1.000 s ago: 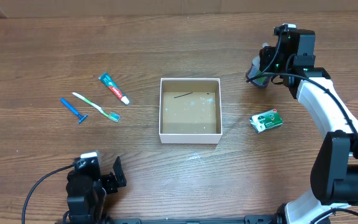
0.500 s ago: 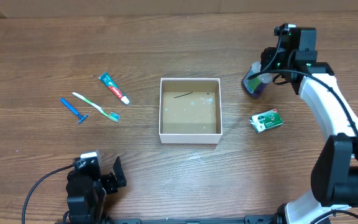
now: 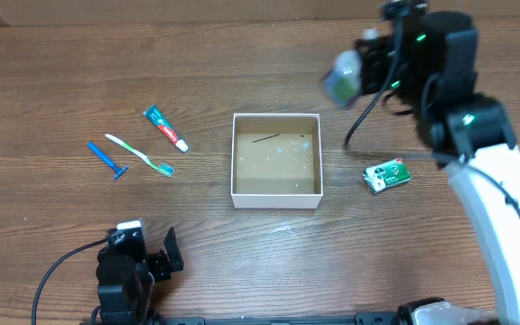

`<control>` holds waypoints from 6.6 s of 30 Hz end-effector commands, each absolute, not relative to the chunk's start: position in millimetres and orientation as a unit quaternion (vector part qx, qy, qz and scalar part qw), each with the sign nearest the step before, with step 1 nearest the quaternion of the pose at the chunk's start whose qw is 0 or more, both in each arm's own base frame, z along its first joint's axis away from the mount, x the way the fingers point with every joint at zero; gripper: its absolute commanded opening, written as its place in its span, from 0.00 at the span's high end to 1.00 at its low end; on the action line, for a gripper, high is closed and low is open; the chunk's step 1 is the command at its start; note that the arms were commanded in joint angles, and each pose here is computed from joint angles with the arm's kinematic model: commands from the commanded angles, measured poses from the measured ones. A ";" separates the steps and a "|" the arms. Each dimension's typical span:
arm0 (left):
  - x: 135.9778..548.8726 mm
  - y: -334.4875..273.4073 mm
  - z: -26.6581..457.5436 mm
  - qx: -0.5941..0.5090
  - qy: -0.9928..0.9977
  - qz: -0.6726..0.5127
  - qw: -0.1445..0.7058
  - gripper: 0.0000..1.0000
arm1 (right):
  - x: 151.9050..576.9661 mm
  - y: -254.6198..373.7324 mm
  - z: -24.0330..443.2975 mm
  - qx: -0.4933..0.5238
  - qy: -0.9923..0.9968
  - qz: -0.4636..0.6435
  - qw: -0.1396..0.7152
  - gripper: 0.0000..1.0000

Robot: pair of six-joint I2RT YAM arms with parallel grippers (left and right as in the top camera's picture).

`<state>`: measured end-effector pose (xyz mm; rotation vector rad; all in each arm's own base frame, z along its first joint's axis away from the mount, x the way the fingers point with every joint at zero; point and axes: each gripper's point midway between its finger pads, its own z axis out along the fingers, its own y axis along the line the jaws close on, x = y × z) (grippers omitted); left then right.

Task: Pack container
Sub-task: 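Carry the soap bottle with the right gripper into the box, release, then move the right gripper to the green soap package and grasp it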

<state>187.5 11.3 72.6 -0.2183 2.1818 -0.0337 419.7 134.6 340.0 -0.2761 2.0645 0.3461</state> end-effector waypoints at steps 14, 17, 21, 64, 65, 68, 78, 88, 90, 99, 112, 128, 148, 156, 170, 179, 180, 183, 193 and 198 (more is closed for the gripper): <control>187.6 10.4 73.0 -0.093 0.884 -0.020 0.458 0.00 | 378.0 282.8 296.9 -0.401 0.785 0.139 0.450 0.96; 187.6 10.4 73.0 -0.092 0.884 -0.020 0.458 0.00 | 382.4 286.7 283.3 -0.418 0.784 0.131 0.440 0.96; 187.6 10.4 73.0 -0.093 0.884 -0.020 0.458 0.00 | 383.7 293.7 268.5 -0.455 0.771 0.127 0.428 0.96; 187.6 10.4 73.0 -0.093 0.884 -0.020 0.458 0.00 | 411.7 339.8 174.6 -0.505 0.756 0.174 0.379 0.96; 187.6 10.4 73.0 -0.093 0.884 -0.020 0.458 0.00 | 412.5 340.3 170.8 -0.505 0.757 0.174 0.376 0.96; 187.6 10.4 73.0 -0.093 0.884 -0.020 0.458 0.00 | 415.5 342.4 161.5 -0.497 0.764 0.178 0.371 0.96; 187.6 10.3 73.0 -0.092 0.884 -0.020 0.458 0.00 | 419.8 344.4 162.1 -0.496 0.761 0.177 0.379 0.70; 187.6 10.4 73.0 -0.092 0.884 -0.020 0.458 0.00 | 427.7 349.9 181.5 -0.487 0.747 0.181 0.414 0.53; 187.6 10.4 73.0 -0.093 0.884 -0.020 0.458 0.00 | 429.8 351.3 201.5 -0.467 0.746 0.192 0.435 0.50; 187.6 10.4 73.0 -0.093 0.884 -0.020 0.458 0.00 | 416.8 313.0 334.1 -0.341 0.753 0.211 0.523 0.31; 187.6 10.3 73.0 -0.092 0.884 -0.020 0.458 0.00 | 378.6 36.5 291.2 0.212 0.913 0.059 0.345 0.00; 187.6 10.4 73.0 -0.093 0.884 -0.020 0.458 0.00 | 331.4 -22.9 146.9 0.392 0.911 0.001 0.125 0.00; 187.6 10.4 73.0 -0.093 0.884 -0.020 0.458 0.00 | 316.9 -4.4 33.9 0.422 0.897 0.061 0.120 0.17; 187.6 10.4 73.0 -0.093 0.884 -0.020 0.458 0.00 | 317.0 -4.5 19.7 0.420 0.894 0.069 0.137 0.21; 187.6 10.4 73.0 -0.093 0.884 -0.020 0.458 0.00 | 325.6 -4.6 11.4 0.418 0.891 0.078 0.159 0.22; 187.6 10.4 73.0 -0.093 0.884 -0.020 0.458 0.00 | 303.3 0.5 -33.1 0.422 0.901 0.058 0.079 0.24; 187.6 10.4 73.0 -0.092 0.884 -0.020 0.458 0.00 | 301.4 0.6 -35.3 0.423 0.902 0.056 0.074 0.26; 187.6 10.4 73.0 -0.093 0.884 -0.020 0.458 0.00 | 297.5 0.6 -37.5 0.423 0.902 0.051 0.066 0.44; 187.6 10.4 73.0 -0.093 0.884 -0.020 0.458 0.00 | 292.3 0.7 -36.5 0.416 0.907 0.046 0.054 0.74; 187.6 10.4 73.0 -0.093 0.884 -0.020 0.458 0.00 | 315.6 1.5 -4.0 0.376 0.922 0.053 0.071 0.78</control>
